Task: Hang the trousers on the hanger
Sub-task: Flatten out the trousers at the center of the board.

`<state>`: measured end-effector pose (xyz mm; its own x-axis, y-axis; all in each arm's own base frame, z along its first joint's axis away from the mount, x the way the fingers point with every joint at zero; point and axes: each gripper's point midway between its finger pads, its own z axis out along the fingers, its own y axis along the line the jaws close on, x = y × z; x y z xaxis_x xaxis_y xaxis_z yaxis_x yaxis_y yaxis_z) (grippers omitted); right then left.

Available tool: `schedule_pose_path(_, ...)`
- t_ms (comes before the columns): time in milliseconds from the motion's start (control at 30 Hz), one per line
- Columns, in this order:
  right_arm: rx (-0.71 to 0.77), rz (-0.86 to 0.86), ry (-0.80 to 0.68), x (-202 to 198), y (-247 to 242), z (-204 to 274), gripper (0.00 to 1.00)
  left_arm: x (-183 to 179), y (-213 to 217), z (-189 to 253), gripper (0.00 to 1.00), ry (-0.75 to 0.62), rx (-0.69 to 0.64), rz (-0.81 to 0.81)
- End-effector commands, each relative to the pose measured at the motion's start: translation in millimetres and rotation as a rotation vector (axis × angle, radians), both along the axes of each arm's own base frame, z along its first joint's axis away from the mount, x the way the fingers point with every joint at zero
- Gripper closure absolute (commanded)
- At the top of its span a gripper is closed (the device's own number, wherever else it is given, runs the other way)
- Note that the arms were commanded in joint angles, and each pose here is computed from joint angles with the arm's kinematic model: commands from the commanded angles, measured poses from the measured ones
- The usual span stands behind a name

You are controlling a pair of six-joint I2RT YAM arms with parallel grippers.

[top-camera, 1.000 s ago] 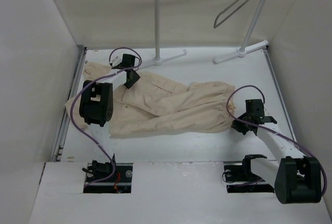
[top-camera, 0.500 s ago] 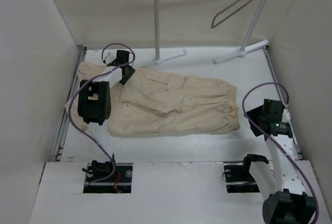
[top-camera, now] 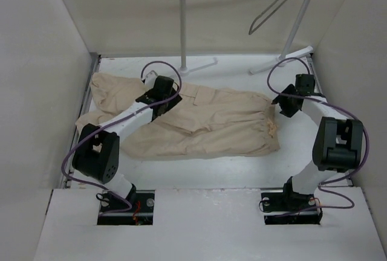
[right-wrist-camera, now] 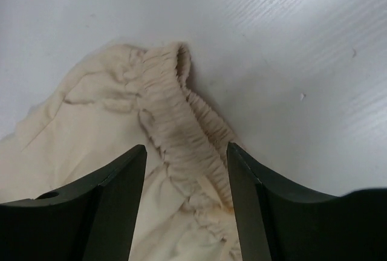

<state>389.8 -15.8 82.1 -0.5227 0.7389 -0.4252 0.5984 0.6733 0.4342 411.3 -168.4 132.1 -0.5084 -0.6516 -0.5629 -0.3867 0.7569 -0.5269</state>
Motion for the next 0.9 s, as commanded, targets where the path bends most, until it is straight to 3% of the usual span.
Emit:
schedule_pose_path(0,-0.002,0.047,-0.061,32,-1,10,0.4,-36,5,-24,0.52,0.057,0.027,-0.018)
schedule_pose_path(167,0.024,0.048,0.043,33,3,-21,0.51,-71,29,-35,0.52,0.086,0.038,0.0)
schedule_pose_path(333,0.025,0.027,0.084,34,3,-32,0.9,-85,69,-32,0.52,0.096,0.038,0.079)
schedule_pose_path(467,-0.026,-0.122,0.02,36,-36,-4,0.96,-85,93,-19,0.5,0.086,0.018,0.136)
schedule_pose_path(700,-0.085,-0.313,-0.059,70,-111,33,0.97,-81,150,10,0.47,0.08,0.04,0.284)
schedule_pose_path(867,-0.104,-0.332,-0.081,88,-122,38,0.6,-70,203,12,0.47,0.093,0.066,0.438)
